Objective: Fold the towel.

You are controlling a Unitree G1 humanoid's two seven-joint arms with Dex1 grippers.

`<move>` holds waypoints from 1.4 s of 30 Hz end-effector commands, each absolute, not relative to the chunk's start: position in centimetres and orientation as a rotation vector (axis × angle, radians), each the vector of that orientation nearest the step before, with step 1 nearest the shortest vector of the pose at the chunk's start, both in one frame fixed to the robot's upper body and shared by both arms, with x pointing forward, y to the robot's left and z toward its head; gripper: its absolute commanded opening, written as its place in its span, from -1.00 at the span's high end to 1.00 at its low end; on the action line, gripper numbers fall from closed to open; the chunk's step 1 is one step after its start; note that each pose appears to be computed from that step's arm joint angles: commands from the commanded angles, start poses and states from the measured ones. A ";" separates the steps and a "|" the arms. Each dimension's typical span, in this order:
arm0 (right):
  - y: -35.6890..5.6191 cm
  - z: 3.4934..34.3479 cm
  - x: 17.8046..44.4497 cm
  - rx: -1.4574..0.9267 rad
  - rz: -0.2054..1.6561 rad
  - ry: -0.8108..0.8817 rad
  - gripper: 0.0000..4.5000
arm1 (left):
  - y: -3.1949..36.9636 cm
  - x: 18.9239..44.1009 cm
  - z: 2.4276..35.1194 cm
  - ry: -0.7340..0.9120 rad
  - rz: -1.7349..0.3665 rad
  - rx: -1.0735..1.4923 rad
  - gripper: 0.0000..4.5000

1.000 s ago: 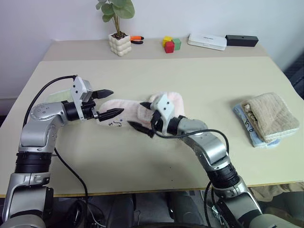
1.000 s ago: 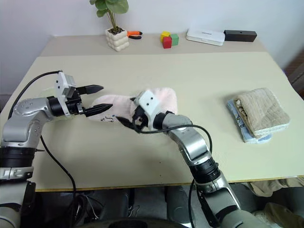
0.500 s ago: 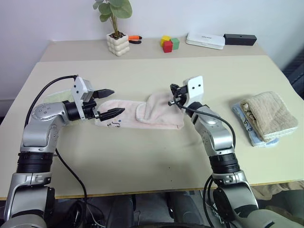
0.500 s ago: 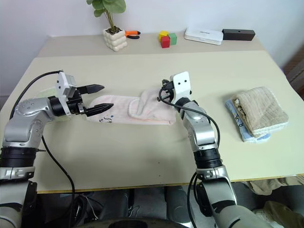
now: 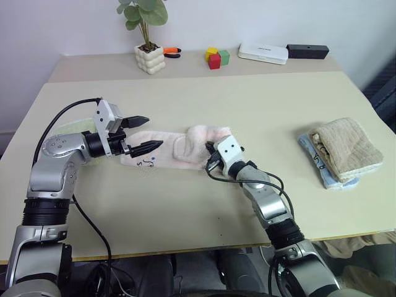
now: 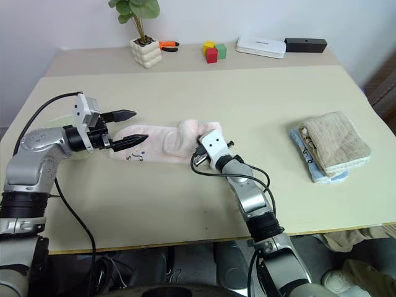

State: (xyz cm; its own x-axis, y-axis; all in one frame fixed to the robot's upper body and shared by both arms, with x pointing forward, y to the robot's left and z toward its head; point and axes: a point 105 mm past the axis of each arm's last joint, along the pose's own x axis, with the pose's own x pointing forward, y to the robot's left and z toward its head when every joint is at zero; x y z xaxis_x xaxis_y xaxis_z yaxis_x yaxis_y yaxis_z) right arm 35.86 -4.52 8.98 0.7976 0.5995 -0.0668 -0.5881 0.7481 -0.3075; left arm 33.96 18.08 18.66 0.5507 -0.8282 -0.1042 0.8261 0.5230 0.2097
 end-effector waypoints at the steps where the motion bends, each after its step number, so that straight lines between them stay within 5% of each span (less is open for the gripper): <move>1: -3.4 8.1 35.0 -0.323 0.746 -0.015 0.60 | 17.9 33.7 19.6 -0.047 -0.993 0.262 -1.00; 8: -4.8 11.3 36.4 -0.369 0.706 -0.105 -0.94 | 17.9 33.7 19.4 -0.045 -0.989 0.253 -1.00; 9: -4.9 11.7 36.6 -0.356 0.702 -0.113 -0.99 | 17.9 33.7 19.3 -0.046 -0.988 0.253 -1.00; 20: -9.3 17.1 39.9 -0.102 0.501 -0.151 -0.99 | 18.2 33.4 19.1 -0.020 -0.979 0.215 -1.00; 31: -9.8 20.6 30.0 -0.192 1.159 -0.195 -0.99 | 17.4 30.0 19.3 0.094 -0.777 -0.394 -1.00; 42: -10.7 19.7 30.0 -0.241 1.171 -0.147 -0.99 | 16.7 26.1 13.4 0.233 -0.458 -0.793 -1.00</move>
State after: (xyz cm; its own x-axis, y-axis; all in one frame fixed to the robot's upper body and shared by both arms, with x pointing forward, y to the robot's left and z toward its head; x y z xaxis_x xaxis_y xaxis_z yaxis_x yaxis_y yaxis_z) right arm 30.01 -11.01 18.88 0.3932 0.9187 -0.0360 -0.8971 0.3748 -0.2340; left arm 26.42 16.69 12.04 0.8611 -0.5024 -0.0781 0.3010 0.6275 -0.7181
